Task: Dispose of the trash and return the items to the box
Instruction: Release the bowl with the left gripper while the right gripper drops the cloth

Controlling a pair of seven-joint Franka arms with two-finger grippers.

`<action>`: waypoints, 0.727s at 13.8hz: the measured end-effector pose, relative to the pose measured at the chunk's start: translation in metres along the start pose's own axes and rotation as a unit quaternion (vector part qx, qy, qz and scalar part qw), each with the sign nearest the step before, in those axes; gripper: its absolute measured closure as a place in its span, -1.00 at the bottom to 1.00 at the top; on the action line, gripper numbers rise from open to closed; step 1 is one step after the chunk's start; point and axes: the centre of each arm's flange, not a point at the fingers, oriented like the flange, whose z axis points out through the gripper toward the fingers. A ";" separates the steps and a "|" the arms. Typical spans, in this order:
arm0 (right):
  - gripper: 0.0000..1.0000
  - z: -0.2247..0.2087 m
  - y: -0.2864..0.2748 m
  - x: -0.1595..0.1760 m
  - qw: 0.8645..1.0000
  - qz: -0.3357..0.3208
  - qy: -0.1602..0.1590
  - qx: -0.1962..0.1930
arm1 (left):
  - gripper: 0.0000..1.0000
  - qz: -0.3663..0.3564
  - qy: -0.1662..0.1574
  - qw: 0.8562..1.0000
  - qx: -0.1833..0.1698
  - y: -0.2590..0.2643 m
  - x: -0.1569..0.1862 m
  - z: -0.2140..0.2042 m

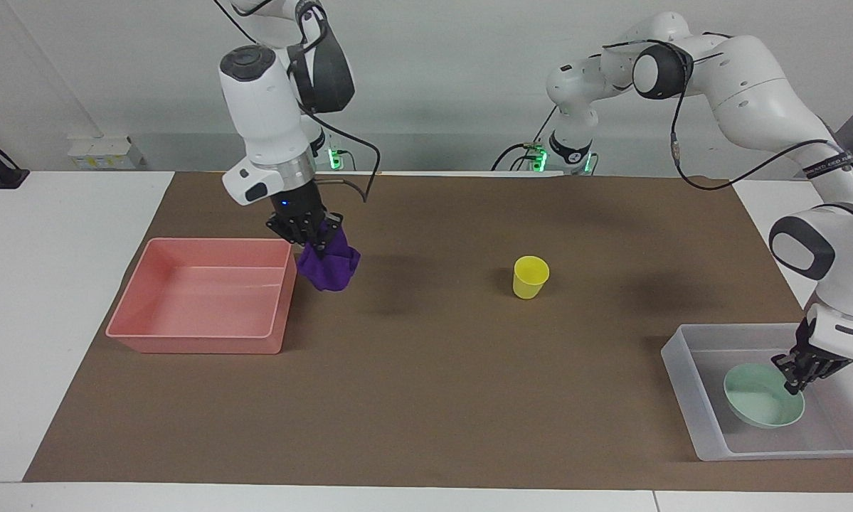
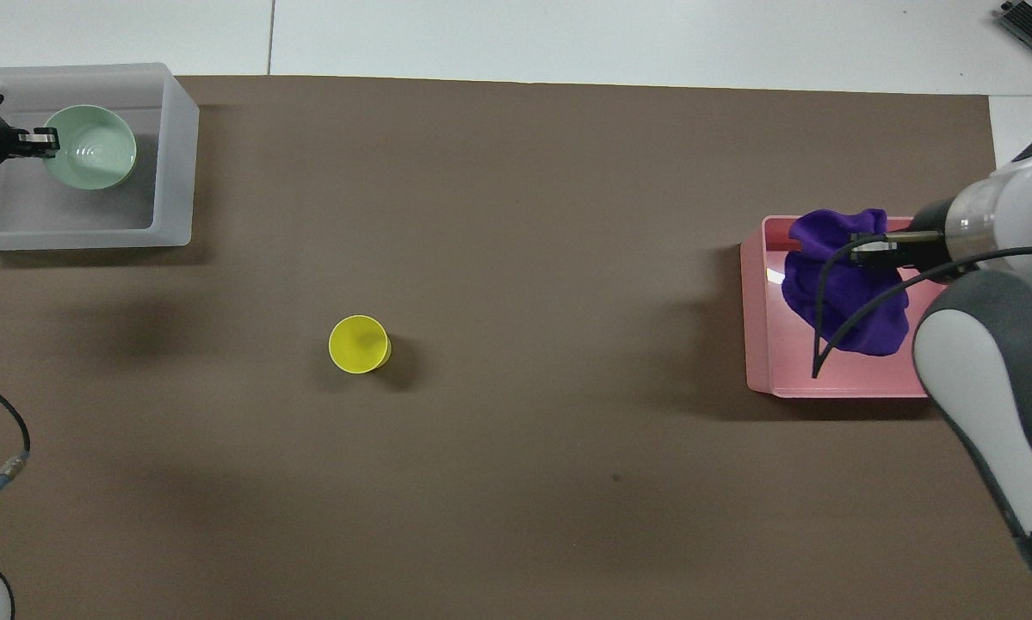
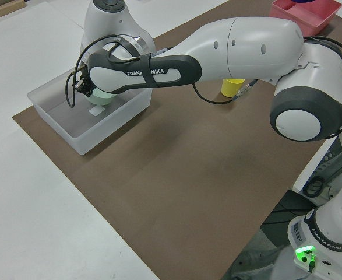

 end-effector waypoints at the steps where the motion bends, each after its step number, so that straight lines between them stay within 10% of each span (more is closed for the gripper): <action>1: 0.81 0.014 0.025 -0.001 1.000 -0.009 -0.005 -0.003 | 0.77 0.000 -0.001 1.000 -0.001 0.000 -0.001 0.001; 8: 0.81 0.144 0.101 -0.012 0.999 -0.034 -0.017 -0.014 | -0.87 0.026 -0.016 0.999 -0.014 0.038 0.005 -0.043; 10: 0.81 0.158 0.099 -0.011 0.999 -0.036 -0.015 -0.015 | -1.00 0.049 -0.017 0.998 -0.019 0.072 -0.001 -0.079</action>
